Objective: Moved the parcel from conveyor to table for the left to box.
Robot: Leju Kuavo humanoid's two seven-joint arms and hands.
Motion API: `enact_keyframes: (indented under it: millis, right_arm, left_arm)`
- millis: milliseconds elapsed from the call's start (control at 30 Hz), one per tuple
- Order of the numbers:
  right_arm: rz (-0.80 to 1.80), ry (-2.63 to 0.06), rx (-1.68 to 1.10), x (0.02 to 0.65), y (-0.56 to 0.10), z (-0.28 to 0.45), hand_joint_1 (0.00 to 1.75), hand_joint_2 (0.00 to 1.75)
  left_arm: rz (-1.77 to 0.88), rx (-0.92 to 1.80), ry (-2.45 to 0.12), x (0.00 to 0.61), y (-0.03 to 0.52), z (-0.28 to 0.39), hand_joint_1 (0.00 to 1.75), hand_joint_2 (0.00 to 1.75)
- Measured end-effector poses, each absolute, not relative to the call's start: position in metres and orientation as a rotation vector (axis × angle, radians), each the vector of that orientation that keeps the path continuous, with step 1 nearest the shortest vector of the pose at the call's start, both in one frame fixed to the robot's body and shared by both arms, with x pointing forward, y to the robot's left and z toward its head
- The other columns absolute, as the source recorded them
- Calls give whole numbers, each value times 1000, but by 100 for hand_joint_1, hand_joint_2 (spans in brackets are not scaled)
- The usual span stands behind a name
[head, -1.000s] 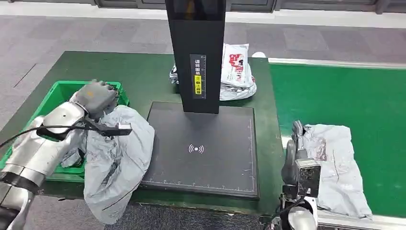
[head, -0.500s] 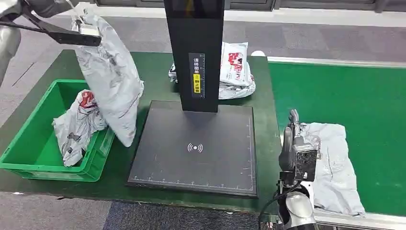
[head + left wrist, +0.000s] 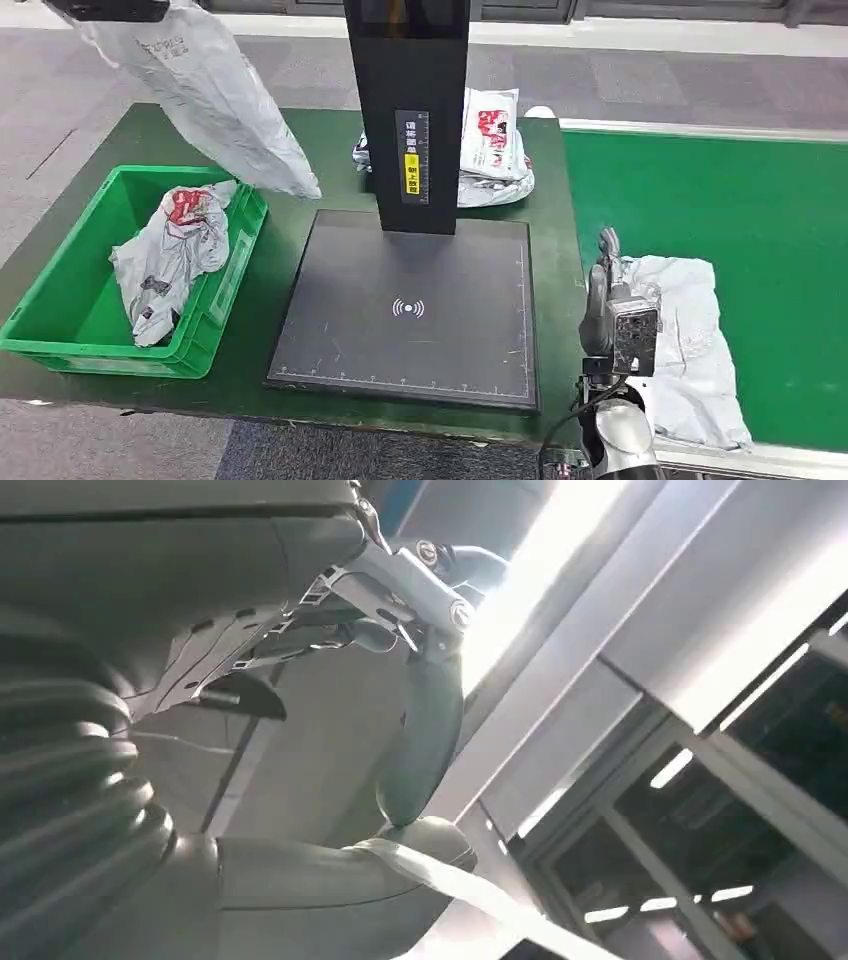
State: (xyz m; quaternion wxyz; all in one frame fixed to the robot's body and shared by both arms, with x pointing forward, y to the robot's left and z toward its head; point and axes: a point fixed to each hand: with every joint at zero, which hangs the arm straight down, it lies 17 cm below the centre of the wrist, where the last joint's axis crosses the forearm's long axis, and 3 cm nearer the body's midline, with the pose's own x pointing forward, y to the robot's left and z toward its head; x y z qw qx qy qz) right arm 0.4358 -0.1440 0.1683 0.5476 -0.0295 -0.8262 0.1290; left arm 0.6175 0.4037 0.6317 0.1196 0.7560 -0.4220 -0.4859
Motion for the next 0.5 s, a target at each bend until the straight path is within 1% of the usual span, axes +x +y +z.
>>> enact_keyframes:
  millis: [200,333,500]
  right_arm:
    - [310,-1955,-72,435,-144,167,0,0]
    - [322,-1955,-78,435,-143,166,0,0]
    - [317,-1953,-87,435,-145,165,0,0]
  left_arm:
    - [-1408,2192,-1161,621,442,614,0,175]
    - [-1380,2236,-1158,617,458,614,0,175]
    - [-1469,2186,-1136,619,467,599,0,175]
